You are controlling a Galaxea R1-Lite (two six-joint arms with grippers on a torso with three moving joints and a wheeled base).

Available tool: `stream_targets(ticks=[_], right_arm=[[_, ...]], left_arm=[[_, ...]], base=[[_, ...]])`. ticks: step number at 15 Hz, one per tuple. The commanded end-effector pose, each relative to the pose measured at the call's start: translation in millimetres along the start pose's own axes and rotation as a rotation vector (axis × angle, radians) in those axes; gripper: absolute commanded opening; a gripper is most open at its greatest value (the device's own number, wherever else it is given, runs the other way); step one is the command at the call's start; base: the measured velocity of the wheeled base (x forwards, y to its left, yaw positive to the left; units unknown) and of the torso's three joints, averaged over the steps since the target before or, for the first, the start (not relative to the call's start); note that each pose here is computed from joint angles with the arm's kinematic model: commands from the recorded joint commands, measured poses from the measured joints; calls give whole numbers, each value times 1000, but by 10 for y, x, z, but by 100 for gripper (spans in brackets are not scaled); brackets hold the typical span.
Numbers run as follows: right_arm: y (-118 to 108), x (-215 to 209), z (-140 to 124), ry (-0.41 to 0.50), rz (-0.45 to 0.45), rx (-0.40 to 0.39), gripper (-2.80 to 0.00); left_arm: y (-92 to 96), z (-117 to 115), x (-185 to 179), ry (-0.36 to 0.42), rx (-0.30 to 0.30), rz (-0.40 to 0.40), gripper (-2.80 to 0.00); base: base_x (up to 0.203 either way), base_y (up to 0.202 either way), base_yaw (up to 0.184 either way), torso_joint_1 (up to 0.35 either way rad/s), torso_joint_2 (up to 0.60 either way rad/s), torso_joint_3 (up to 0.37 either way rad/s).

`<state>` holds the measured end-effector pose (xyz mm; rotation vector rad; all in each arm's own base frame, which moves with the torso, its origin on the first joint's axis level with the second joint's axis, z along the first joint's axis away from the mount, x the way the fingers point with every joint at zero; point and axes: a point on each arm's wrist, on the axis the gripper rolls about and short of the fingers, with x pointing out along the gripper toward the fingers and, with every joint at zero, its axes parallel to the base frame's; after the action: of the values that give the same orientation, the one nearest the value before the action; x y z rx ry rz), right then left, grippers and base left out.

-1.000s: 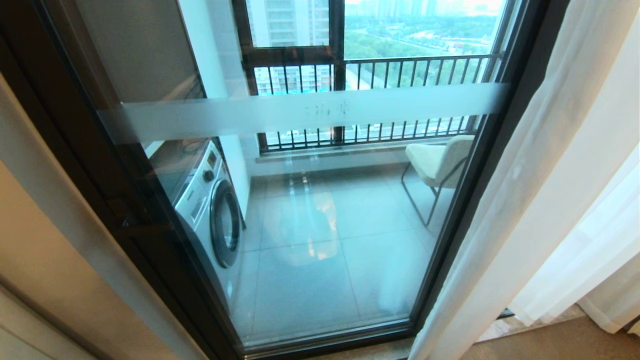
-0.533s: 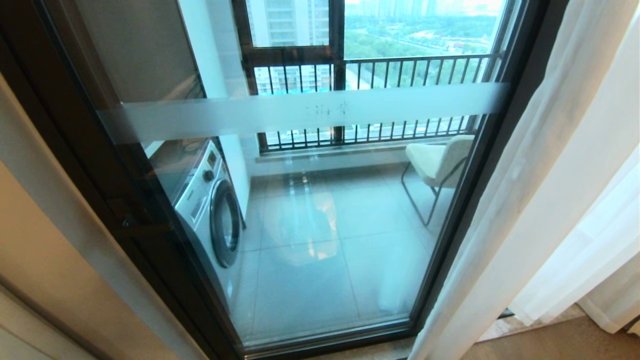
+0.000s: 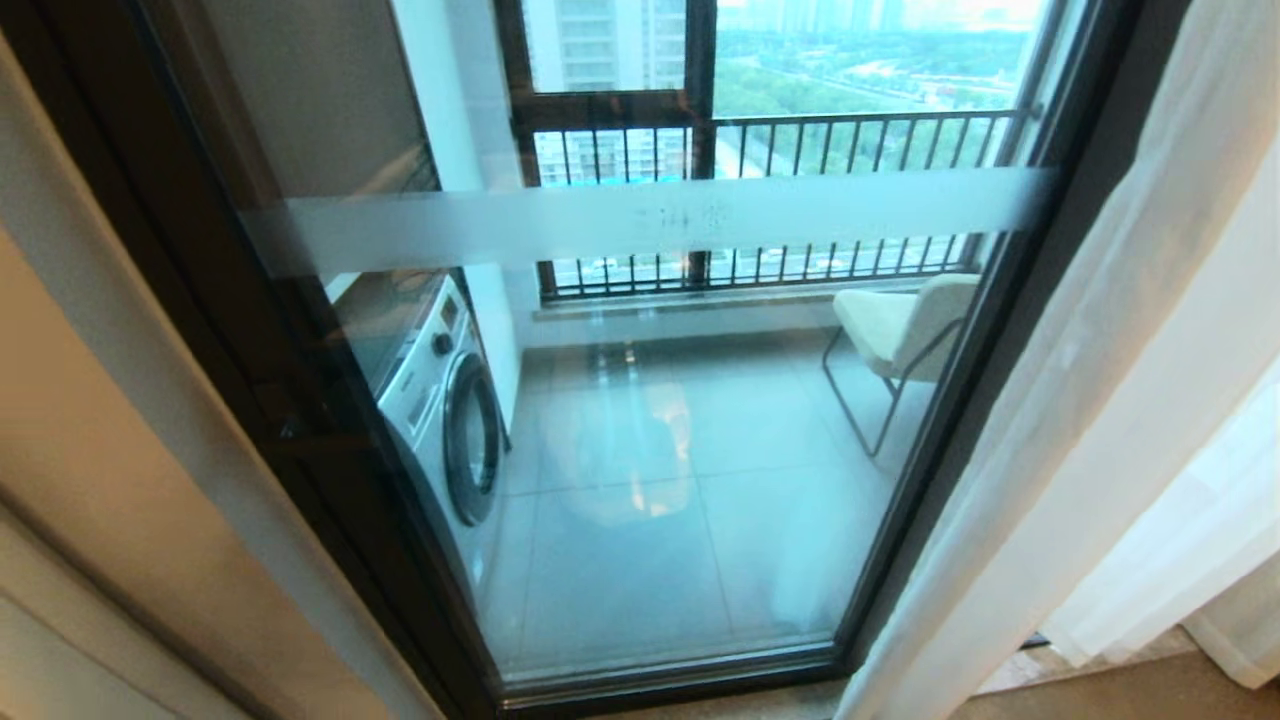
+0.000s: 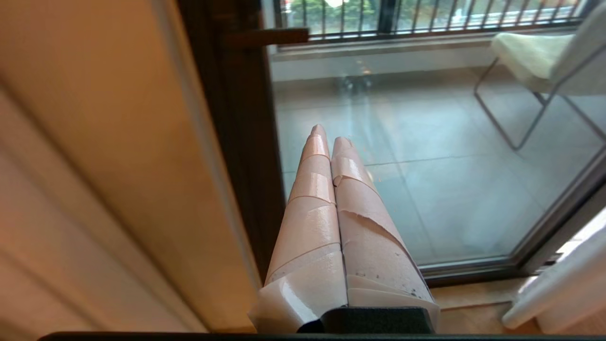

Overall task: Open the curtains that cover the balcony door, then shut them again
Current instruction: Close the inner curtains on both sides

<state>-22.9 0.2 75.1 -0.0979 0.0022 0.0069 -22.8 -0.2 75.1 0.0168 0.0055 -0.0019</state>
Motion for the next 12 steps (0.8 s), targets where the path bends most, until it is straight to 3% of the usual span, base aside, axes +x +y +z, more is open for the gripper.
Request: stream_targets(ticks=[1, 6, 12], right_arm=[[0, 1, 1, 0, 1, 11, -280], [-2, 1, 7, -5, -9, 101, -280], [-2, 1, 7, -5, -9, 101, -280]], left_arm=[[0, -2, 1, 2, 0, 2, -280], [-1, 0, 1, 1, 3, 0, -280], [-1, 71, -13, -44, 3, -3, -280]], base=[[-3, -3, 175, 12, 2, 7], [-3, -5, 171, 3, -1, 1], [0, -1, 12, 1, 0, 0]])
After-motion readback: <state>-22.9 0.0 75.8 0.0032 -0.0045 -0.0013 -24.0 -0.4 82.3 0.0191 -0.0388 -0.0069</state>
